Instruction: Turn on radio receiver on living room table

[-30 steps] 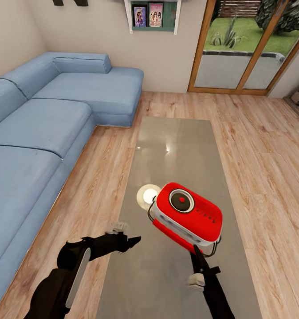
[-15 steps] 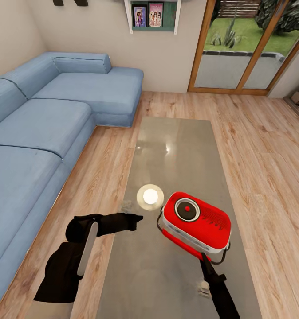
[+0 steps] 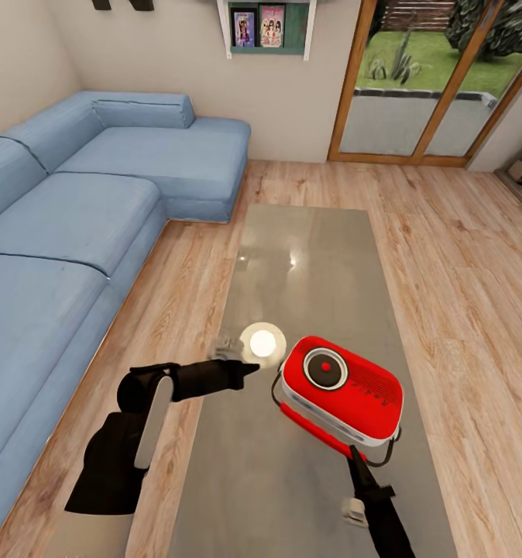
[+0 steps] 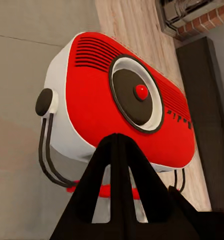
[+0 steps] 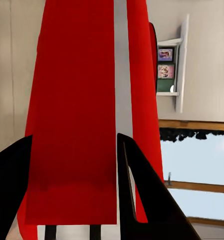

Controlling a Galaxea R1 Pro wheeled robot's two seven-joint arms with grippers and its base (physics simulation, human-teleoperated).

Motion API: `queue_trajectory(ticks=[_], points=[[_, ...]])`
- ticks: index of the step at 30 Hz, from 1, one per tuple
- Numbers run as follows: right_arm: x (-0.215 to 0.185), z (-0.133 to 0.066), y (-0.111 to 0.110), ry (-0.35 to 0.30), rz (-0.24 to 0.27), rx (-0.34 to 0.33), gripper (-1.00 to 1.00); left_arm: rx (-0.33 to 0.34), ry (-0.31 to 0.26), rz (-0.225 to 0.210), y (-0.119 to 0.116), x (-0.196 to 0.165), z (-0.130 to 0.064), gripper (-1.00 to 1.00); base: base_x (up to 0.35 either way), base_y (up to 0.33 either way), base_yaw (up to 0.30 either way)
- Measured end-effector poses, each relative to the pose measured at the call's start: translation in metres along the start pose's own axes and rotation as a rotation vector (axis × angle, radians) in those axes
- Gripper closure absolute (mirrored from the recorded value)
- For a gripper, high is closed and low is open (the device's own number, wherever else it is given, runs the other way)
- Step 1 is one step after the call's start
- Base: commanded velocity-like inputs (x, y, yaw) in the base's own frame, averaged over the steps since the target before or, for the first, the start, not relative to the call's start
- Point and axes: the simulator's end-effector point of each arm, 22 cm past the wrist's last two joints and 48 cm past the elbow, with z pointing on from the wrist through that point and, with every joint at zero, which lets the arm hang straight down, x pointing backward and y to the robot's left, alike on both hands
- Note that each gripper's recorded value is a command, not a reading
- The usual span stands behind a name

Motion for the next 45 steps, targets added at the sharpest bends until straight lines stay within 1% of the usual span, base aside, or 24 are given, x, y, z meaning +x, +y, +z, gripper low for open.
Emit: queue_trajectory(ticks=[2,3,5,7,10,13,17,20,21,22,23,26,42,44,45], points=[[-0.002,-0.006,0.001,0.000,0.005,-0.003,1.00,0.031,-0.015,-0.009,-0.008,-0.006,0.000,1.00,0.000,0.000,0.000],[-0.005,-0.013,0.003,-0.001,0.009,-0.010,1.00,0.061,-0.029,-0.015,-0.015,-0.013,0.000,1.00,0.000,0.000,0.000],[-0.006,-0.018,0.003,-0.003,0.010,-0.010,1.00,0.091,-0.050,-0.012,-0.025,-0.026,0.001,1.00,0.000,0.000,0.000],[-0.007,-0.019,0.002,-0.002,0.005,-0.007,1.00,0.107,-0.058,-0.013,-0.033,-0.031,0.003,1.00,0.000,0.000,0.000],[-0.014,-0.017,0.002,0.004,-0.006,-0.003,1.00,0.116,-0.061,-0.015,-0.038,-0.033,0.005,1.00,0.000,0.000,0.000],[-0.022,-0.016,0.000,0.004,-0.034,0.006,1.00,0.120,-0.062,-0.016,-0.039,-0.034,0.006,1.00,0.000,0.000,0.000],[-0.023,-0.023,0.002,0.003,-0.034,-0.006,1.00,0.121,-0.061,-0.016,-0.040,-0.034,0.006,1.00,0.000,0.000,0.000],[-0.028,-0.031,0.004,0.000,-0.023,-0.019,1.00,0.127,-0.055,-0.012,-0.043,-0.032,0.008,1.00,0.000,0.000,0.000],[-0.029,-0.033,0.004,0.001,-0.017,-0.023,1.00,0.149,-0.033,0.005,-0.054,-0.026,0.014,1.00,0.000,0.000,0.000],[-0.030,-0.033,0.004,0.001,-0.016,-0.023,1.00,0.155,-0.025,0.012,-0.058,-0.024,0.016,1.00,0.000,0.000,0.000],[-0.030,-0.033,0.004,0.002,-0.013,-0.024,1.00,0.173,-0.008,0.025,-0.067,-0.019,0.020,1.00,0.000,0.000,0.000],[-0.029,-0.034,0.004,0.004,-0.012,-0.027,1.00,0.187,0.007,0.036,-0.075,-0.014,0.023,1.00,0.000,0.000,0.000],[-0.029,-0.034,0.005,0.005,-0.005,-0.030,1.00,0.188,0.013,0.039,-0.076,-0.011,0.026,1.00,0.000,0.000,0.000],[-0.029,-0.034,0.006,0.005,-0.005,-0.033,1.00,0.172,0.019,0.035,-0.072,-0.009,0.028,1.00,0.000,0.000,0.000],[-0.029,-0.034,0.005,0.005,-0.005,-0.031,1.00,0.150,0.020,0.035,-0.067,-0.009,0.030,1.00,0.000,0.000,0.000]])
